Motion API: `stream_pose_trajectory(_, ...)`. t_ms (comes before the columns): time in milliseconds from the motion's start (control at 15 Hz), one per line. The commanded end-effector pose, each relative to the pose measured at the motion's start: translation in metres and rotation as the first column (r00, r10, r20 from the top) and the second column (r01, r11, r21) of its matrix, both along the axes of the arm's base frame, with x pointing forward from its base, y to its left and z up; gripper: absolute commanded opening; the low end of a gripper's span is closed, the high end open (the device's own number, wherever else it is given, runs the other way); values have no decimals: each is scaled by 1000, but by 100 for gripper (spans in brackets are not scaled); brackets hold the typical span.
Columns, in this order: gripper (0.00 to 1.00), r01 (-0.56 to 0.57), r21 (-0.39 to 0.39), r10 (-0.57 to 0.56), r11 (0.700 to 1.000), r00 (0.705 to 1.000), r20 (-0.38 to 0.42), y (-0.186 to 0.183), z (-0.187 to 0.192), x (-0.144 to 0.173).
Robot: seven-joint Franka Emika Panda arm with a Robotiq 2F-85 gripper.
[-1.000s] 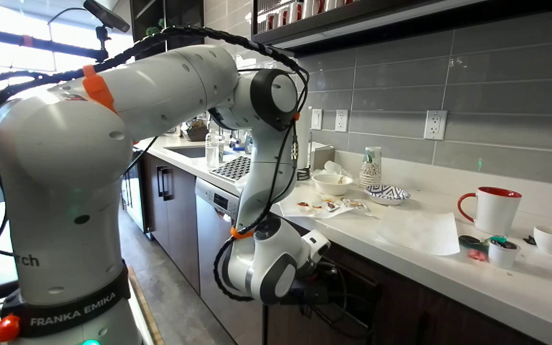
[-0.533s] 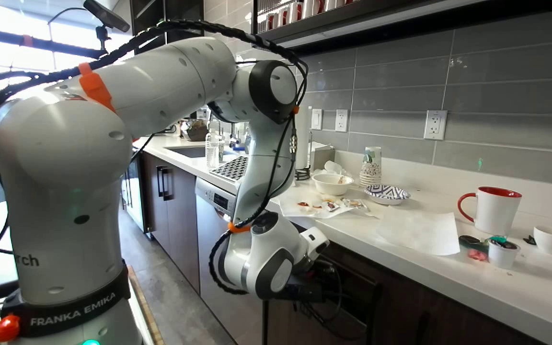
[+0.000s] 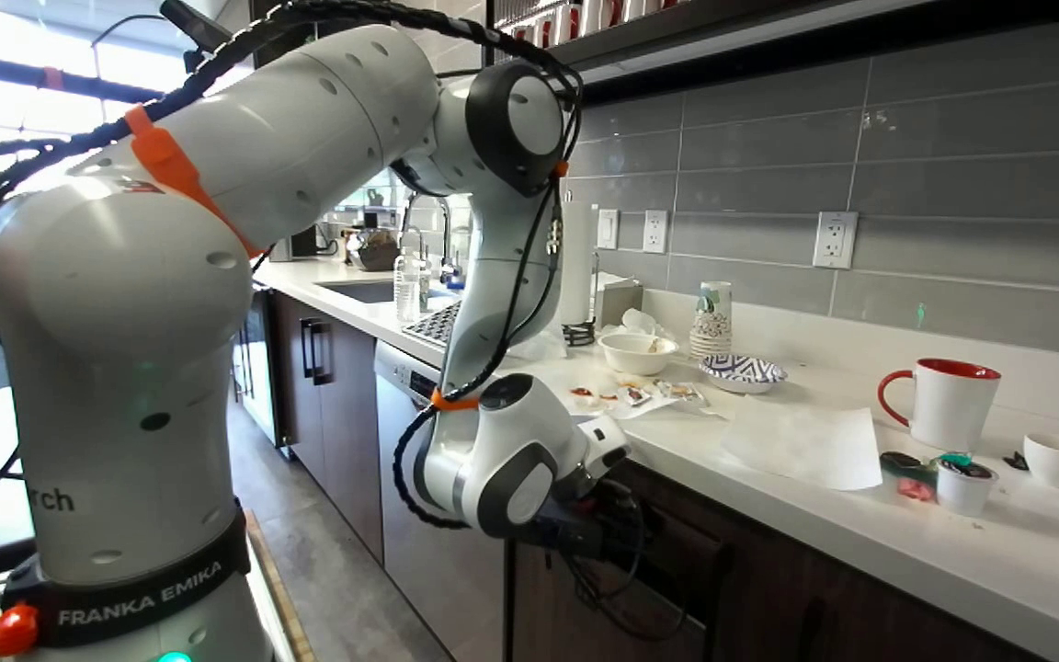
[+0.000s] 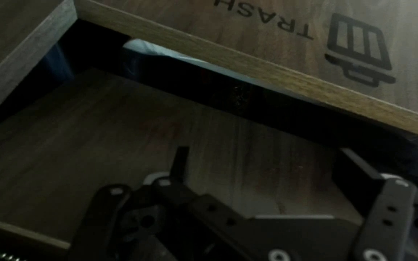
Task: Put the tomato sachet inside the bin
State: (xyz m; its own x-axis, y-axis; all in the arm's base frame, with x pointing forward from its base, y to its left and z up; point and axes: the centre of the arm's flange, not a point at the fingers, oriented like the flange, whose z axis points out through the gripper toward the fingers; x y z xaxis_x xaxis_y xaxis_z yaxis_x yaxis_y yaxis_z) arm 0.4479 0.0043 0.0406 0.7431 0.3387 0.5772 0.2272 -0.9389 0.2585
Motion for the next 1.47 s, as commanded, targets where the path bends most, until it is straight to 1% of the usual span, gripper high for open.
stream_pose_trajectory(0,100,71,34,-70,997,996,-48,4,41,6)
stream_pose_trajectory(133,100,89,55,-83,994,990,-114,4,49,0)
stream_pose_trajectory(400,100,145,61,-131,988,972,-193,3,69,-13)
stream_pose_trajectory(533,100,158,69,-140,985,965,-223,4,80,-20)
stream_pose_trajectory(667,100,157,88,-128,984,954,-271,7,89,-31)
stream_pose_trajectory(733,100,176,100,-137,979,939,-314,9,94,-37)
stream_pose_trajectory(800,100,189,94,-146,978,928,-342,11,96,-44)
stream_pose_trajectory(867,100,195,103,-144,975,918,-370,13,101,-50)
stream_pose_trajectory(1000,100,210,121,-136,970,884,-447,19,111,-62)
stream_pose_trajectory(1200,100,226,126,-135,966,856,-500,33,133,-76)
stream_pose_trajectory(1400,100,252,104,-163,962,837,-523,47,163,-70)
